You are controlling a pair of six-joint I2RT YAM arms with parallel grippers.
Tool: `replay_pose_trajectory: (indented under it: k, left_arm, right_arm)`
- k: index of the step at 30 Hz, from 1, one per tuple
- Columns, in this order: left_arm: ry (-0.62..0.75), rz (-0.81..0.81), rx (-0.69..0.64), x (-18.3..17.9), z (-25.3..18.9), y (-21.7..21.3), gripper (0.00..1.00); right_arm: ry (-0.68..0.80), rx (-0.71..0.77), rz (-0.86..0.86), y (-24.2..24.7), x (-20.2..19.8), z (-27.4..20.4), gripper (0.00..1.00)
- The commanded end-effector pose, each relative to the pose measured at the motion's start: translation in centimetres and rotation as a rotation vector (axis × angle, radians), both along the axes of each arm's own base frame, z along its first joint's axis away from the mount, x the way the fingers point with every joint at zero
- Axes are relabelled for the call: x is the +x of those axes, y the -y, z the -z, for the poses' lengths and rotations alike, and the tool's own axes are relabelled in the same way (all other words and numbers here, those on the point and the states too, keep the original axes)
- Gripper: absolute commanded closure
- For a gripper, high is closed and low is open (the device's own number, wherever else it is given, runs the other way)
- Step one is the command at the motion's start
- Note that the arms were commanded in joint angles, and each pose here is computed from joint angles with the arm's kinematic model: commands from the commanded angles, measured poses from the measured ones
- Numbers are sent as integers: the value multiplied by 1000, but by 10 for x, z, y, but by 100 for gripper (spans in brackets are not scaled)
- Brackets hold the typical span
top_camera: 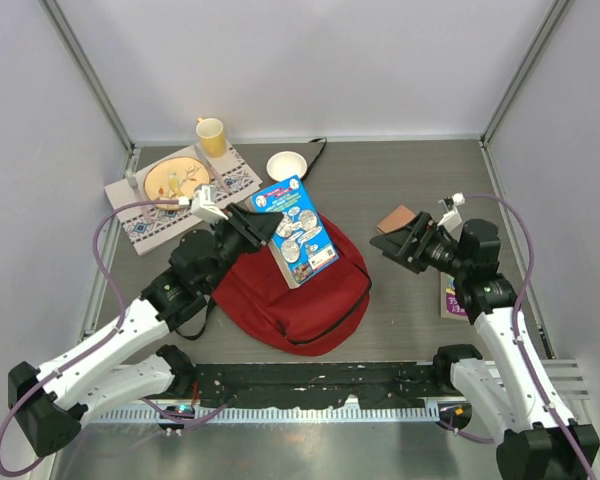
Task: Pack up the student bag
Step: Pick up the book from the center of the board.
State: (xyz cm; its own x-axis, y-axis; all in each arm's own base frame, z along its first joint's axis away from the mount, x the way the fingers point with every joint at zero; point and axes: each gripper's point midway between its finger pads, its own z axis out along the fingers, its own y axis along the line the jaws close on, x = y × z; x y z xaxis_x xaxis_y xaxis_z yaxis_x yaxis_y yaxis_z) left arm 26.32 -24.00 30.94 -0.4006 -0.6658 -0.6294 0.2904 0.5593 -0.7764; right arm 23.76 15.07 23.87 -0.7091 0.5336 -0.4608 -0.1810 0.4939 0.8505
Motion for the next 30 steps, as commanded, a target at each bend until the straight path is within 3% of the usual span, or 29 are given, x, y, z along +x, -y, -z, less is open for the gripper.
replay_pose_trajectory:
  k: [1, 6, 11, 15, 30]
  left_arm:
    - [103, -109, -213, 7, -51, -19, 100]
    - [119, -73, -296, 6, -55, -11, 100]
    - [124, -36, -362, 7, -59, -2, 100]
    - [142, -20, -432, 6, -63, 0, 100]
    - [126, 56, -527, 11, -60, 22, 100]
  right_arm:
    - [49, 85, -44, -26, -9, -16, 18]
    - [50, 118, -65, -51, -15, -18, 18]
    - [92, 265, -64, -67, -19, -42, 18]
    - [20, 314, -71, -79, -19, -27, 18]
    - [65, 414, -128, -114, -22, -41, 18]
